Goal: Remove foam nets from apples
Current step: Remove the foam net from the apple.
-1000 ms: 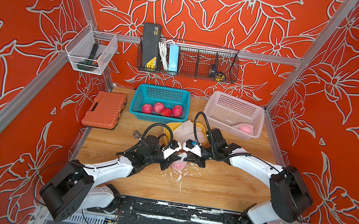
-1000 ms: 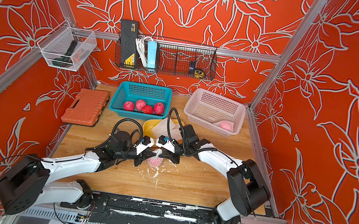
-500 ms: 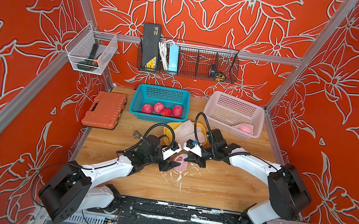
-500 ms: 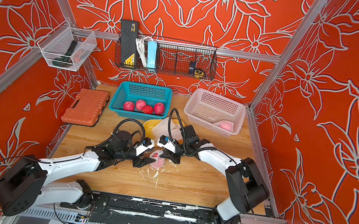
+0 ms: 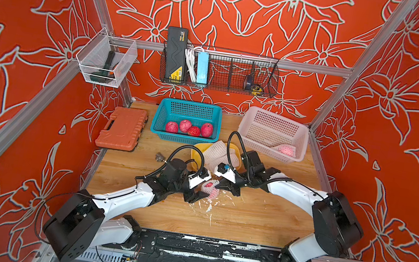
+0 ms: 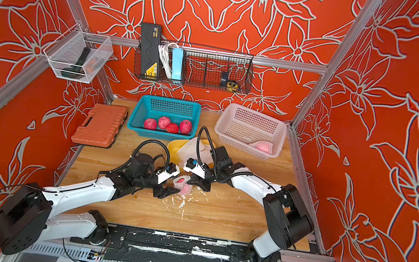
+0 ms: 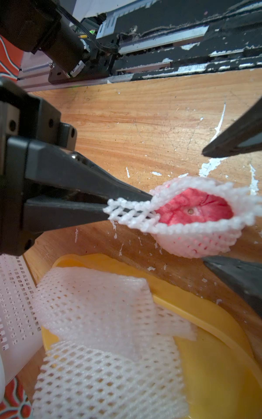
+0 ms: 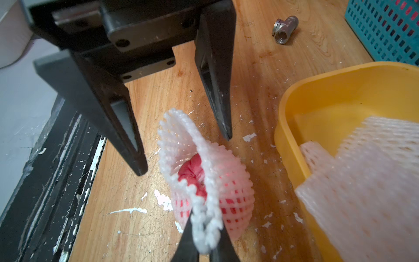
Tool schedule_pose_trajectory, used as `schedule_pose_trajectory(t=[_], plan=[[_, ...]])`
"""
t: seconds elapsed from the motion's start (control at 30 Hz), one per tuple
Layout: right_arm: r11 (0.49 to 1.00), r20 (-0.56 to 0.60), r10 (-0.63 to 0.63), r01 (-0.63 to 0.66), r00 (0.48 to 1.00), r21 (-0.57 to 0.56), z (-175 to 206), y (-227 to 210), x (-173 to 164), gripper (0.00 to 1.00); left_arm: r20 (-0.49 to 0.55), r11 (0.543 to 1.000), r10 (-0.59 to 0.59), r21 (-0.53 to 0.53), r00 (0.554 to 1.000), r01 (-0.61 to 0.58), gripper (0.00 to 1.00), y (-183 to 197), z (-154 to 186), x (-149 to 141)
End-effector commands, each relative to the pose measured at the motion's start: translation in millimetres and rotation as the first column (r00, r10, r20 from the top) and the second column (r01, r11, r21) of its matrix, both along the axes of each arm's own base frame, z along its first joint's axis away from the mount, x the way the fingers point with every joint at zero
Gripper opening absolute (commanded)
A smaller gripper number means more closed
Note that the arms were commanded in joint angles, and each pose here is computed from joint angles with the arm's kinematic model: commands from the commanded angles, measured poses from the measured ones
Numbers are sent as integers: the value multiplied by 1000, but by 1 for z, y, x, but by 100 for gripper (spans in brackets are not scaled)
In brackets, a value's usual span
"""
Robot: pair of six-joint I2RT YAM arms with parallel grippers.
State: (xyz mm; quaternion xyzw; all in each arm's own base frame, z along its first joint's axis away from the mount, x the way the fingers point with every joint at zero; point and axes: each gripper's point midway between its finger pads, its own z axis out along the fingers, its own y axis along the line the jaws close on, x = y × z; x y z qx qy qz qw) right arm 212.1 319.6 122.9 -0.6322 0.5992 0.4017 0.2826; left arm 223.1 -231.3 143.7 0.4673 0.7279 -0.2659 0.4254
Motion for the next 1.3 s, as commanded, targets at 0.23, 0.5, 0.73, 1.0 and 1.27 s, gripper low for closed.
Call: schedule_pose_trajectory(t=[0.23,0.5,0.73,1.0,1.27], plan=[[1000,-12,21,-21,1000,17,12,3,-3,6,-47,999,-40,27,998,41,70,-4,-23,-3],[1000,-4,8,-7,1000,10,9,2,-3,10,-25,999,-50,3,998,50,45,-12,-23,6],[999,32,-33,34,999,-28,-1,-3,2,33,11,998,-52,-22,999,52,31,-12,-20,4],[998,34,-12,14,999,-66,-20,-6,3,54,-13,999,-42,-8,999,42,16,-9,-27,3],[999,17,37,-37,999,-34,-16,1,-1,38,-2,999,-44,-29,999,44,10,-11,-22,3]])
